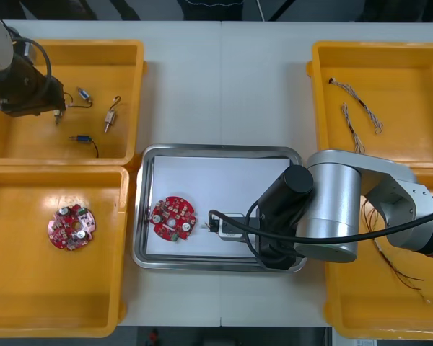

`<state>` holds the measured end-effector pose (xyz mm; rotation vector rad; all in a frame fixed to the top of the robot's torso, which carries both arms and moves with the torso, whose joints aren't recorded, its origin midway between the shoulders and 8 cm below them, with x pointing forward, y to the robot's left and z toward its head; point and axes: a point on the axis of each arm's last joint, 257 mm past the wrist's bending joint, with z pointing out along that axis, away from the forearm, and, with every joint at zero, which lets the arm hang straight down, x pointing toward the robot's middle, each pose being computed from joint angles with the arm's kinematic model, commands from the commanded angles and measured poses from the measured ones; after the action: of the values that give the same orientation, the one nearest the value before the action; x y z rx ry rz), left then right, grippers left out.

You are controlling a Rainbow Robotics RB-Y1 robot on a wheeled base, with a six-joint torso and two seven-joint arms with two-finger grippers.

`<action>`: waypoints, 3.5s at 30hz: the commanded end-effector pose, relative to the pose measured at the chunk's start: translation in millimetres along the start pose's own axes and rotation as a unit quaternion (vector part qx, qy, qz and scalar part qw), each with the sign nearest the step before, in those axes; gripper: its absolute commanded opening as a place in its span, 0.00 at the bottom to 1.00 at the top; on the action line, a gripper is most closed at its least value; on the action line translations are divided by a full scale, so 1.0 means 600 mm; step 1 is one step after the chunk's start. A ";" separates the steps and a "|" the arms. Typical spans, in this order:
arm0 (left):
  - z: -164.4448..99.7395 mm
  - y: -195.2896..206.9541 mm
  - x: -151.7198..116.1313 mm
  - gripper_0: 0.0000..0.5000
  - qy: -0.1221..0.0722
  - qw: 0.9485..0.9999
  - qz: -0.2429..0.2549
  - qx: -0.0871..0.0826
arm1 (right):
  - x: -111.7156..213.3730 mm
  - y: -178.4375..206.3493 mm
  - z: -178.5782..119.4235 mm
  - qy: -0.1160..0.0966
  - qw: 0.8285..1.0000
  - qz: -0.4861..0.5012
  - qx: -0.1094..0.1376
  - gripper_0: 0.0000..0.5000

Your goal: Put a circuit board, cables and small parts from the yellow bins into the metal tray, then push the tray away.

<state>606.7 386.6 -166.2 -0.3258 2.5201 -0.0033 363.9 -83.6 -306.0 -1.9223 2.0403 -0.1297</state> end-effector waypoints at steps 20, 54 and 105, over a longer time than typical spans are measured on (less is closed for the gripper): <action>0.045 -0.017 -0.028 1.00 -0.039 0.996 0.074 -0.008 | -0.070 -0.068 -0.086 -0.053 0.997 -0.010 0.055 1.00; -0.122 0.024 -0.002 0.00 0.044 0.993 0.097 -0.046 | 0.083 -0.313 -0.442 -0.077 0.937 0.265 0.215 1.00; -0.094 -0.370 0.332 0.00 0.041 0.986 0.149 0.061 | 0.321 -0.577 -0.381 -0.047 0.843 0.513 0.158 1.00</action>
<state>471.6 134.7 -202.8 0.1905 2.6112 0.0023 602.8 -355.5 -53.5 -0.4133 2.5479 -0.0684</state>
